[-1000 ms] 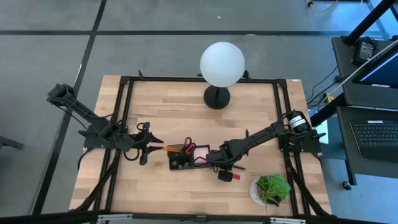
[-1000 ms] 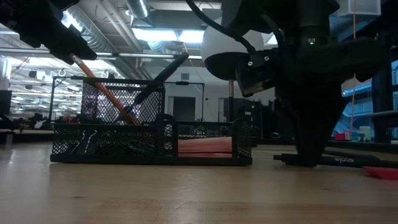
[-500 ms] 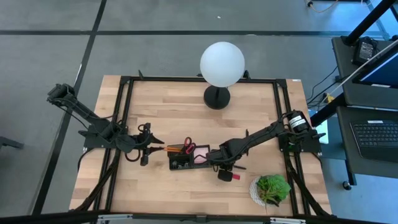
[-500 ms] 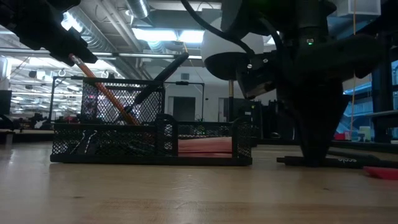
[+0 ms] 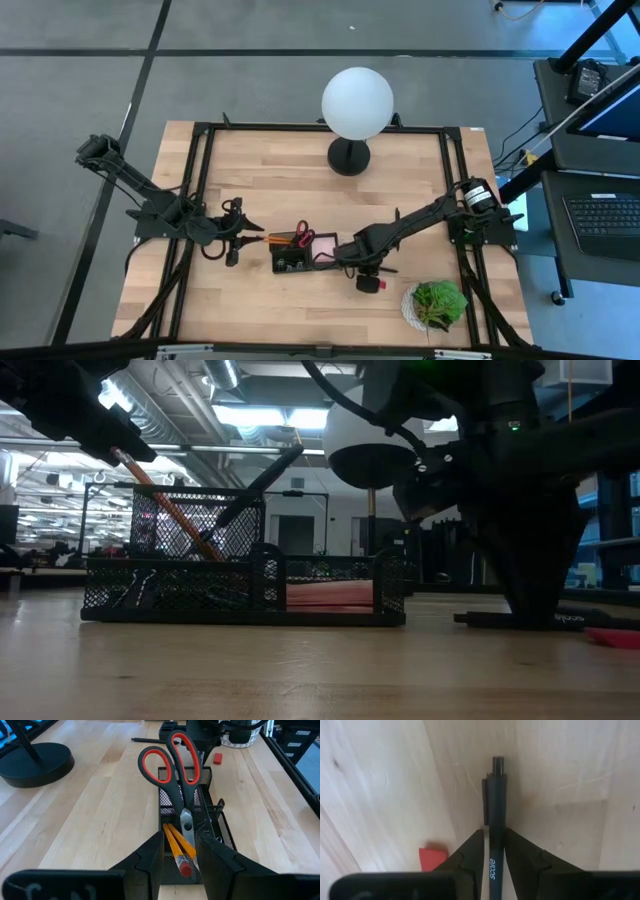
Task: Pick and place office supplies into organizer
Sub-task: Put the bottom black pen into the black desk organizer
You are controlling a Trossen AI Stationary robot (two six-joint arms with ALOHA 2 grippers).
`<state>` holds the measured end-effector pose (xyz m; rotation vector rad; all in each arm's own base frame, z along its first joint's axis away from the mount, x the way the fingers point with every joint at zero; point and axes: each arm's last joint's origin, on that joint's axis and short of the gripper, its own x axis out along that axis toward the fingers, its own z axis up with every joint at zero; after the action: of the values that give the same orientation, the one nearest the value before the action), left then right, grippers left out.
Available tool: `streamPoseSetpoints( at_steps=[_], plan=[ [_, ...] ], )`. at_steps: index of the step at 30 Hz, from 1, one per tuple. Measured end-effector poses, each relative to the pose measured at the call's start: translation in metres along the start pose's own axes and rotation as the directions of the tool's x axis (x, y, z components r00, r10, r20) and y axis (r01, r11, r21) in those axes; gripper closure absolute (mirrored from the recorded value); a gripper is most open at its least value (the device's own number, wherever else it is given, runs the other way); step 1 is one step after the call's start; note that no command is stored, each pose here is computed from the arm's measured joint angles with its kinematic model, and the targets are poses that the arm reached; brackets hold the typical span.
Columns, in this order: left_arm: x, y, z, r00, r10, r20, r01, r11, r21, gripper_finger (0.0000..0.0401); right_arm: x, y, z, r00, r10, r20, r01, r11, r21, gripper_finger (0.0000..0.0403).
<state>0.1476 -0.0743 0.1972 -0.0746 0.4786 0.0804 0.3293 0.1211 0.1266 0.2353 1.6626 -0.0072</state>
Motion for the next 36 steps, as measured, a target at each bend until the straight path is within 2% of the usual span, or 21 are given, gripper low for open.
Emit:
streamPoseSetpoints(
  at_steps=[11,21,28,36],
  plan=[
    [0.0,0.0,-0.0001,1.0,0.0,-0.001,0.0,1.0,0.001,0.0295,0.0019,-0.0001,0.0014,0.999,-0.03,0.025,0.03,0.999,-0.024,0.0325],
    [0.0,0.0,-0.0001,1.0,0.0,-0.001,0.0,1.0,0.002,0.0295,0.0076,-0.0002,0.0043,0.999,-0.04,0.017,0.041,0.998,-0.052,0.0383],
    [0.0,0.0,0.0,1.0,0.0,0.0,0.0,1.0,0.001,0.0295,0.0068,-0.0005,0.0047,0.998,-0.055,0.031,0.055,0.998,0.002,0.0383],
    [0.0,-0.0001,0.0002,1.0,-0.001,0.002,0.001,1.0,0.0,0.0295,0.0005,0.0029,0.0081,0.998,-0.065,0.022,0.065,0.998,-0.001,0.0383]
  ],
)
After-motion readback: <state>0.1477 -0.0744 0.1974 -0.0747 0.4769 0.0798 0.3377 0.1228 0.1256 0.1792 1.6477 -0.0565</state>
